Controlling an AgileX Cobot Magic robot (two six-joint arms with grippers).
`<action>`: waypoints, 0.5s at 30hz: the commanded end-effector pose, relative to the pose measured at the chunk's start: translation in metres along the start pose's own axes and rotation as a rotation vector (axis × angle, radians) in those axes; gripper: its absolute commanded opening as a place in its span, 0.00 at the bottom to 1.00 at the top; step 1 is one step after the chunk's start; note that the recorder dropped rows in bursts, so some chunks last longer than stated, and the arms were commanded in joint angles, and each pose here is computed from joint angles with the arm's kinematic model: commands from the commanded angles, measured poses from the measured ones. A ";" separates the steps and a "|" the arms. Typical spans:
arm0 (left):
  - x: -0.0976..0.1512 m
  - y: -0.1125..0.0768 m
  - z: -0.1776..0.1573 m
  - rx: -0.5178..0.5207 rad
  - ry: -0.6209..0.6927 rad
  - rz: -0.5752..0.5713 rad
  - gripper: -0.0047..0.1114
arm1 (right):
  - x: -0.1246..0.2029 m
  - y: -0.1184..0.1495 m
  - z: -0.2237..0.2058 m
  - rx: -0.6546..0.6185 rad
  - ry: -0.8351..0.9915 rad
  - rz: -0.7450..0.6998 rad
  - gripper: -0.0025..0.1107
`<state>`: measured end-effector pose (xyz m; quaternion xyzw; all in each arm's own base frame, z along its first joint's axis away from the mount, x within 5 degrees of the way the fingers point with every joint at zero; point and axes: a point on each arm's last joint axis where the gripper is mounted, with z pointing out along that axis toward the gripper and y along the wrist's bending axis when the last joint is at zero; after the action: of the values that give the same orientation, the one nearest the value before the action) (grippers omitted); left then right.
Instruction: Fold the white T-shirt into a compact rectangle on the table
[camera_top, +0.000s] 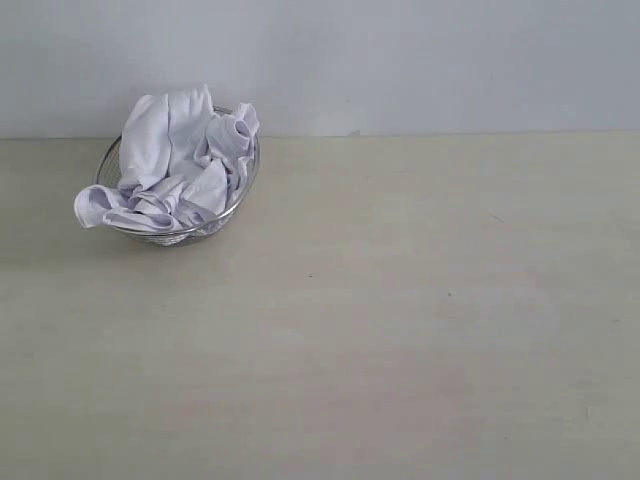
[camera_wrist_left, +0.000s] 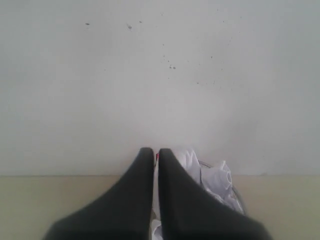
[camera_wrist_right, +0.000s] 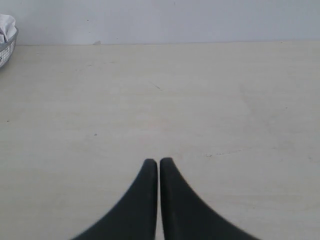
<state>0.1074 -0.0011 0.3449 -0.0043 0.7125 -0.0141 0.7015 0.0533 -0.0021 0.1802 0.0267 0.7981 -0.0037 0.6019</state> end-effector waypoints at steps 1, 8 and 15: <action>-0.013 0.000 0.039 0.003 0.104 -0.035 0.08 | -0.001 0.000 0.000 0.002 -0.010 -0.014 0.02; -0.055 -0.012 0.129 0.087 0.258 -0.028 0.08 | -0.001 0.000 0.000 0.002 -0.010 -0.014 0.02; -0.069 -0.025 0.214 0.186 0.461 -0.027 0.08 | -0.001 0.000 0.000 0.002 -0.010 -0.014 0.02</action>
<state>0.2945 -0.0201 0.4104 0.0404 0.8290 -0.0696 0.5534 0.0533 -0.0021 0.1802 0.0267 0.7981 -0.0037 0.6019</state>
